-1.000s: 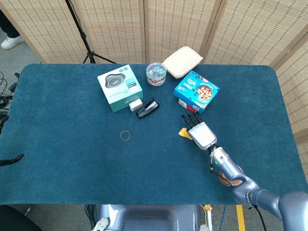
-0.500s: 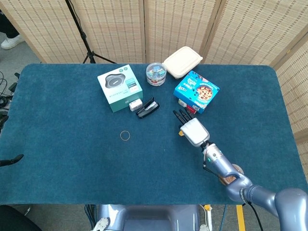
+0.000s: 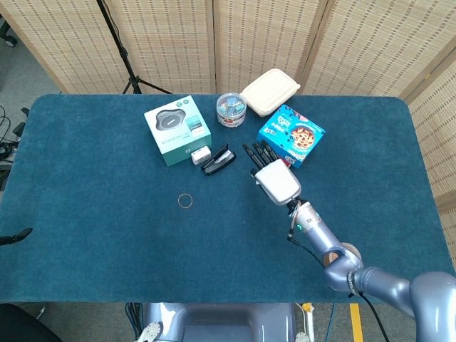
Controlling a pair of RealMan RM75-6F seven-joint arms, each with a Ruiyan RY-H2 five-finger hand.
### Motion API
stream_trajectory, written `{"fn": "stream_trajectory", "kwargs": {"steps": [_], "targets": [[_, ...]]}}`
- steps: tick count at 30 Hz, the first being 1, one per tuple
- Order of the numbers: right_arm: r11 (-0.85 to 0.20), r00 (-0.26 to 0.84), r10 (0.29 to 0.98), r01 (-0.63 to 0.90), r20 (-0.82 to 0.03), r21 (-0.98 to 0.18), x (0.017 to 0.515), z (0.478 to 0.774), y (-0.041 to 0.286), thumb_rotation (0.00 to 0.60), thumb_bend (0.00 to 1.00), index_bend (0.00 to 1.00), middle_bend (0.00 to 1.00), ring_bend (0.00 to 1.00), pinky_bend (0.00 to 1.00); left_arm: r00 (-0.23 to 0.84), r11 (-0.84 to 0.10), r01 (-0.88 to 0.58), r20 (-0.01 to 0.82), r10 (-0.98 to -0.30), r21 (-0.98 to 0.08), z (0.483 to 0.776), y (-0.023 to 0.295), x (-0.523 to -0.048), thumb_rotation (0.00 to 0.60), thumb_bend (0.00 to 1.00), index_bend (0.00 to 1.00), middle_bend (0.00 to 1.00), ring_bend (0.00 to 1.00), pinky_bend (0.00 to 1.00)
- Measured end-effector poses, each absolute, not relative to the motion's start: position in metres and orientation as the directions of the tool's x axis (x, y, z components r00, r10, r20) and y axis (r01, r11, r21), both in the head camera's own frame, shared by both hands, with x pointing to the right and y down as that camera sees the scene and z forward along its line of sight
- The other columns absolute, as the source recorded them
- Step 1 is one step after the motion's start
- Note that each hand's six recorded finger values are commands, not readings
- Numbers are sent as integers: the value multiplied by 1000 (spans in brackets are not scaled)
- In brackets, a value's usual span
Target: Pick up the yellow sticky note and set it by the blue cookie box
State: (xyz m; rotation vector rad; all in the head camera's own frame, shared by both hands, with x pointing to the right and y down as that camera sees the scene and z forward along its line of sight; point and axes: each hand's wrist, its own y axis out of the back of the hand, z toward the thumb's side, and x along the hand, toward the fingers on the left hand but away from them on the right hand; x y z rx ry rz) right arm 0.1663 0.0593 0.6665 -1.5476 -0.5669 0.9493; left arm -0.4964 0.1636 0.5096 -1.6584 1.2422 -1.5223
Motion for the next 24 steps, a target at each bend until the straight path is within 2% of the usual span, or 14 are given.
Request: {"fn": "stream_trajectory", "kwargs": {"steps": [1,2,4,5,6,8,15,24], "targets": [[-206,547,801,-130,-243,-970,170,660,57,600,597,405,0,0,0,-75,-413,-255,443,-893,-875,510,164,-497,600,0,0,0,0,0],[-210,542,806,-115,-238,-971,174,657,55,600,539,283,0,0,0,-73,-413,-257,444,-893,-874,509,164,-497,600,0,0,0,0,0],[-221,523,821,-82,-231,-972,183,649,52,600,423,139,0,0,0,-71,-413,-261,444,-893,-873,509,164,-497,600,0,0,0,0,0],[-223,513,828,-70,-227,-972,188,646,51,600,317,85,0,0,0,-69,-412,-264,443,-894,-872,508,164,-496,600,0,0,0,0,0],[-224,502,836,-59,-223,-973,192,643,50,600,167,36,0,0,0,-67,-412,-266,443,-894,-872,508,165,-496,600,0,0,0,0,0],[-223,478,852,-39,-214,-974,203,636,48,600,11,0,0,0,0,-60,-412,-268,442,-895,-871,507,165,-495,600,0,0,0,0,0],[-208,424,889,43,-170,-977,230,611,49,600,0,0,0,0,0,-32,-417,-269,441,-897,-868,504,170,-491,600,0,0,0,0,0],[-190,404,906,114,-129,-975,249,585,66,600,0,0,0,0,0,0,-427,-264,442,-897,-865,503,175,-487,600,0,0,0,0,0]]}}
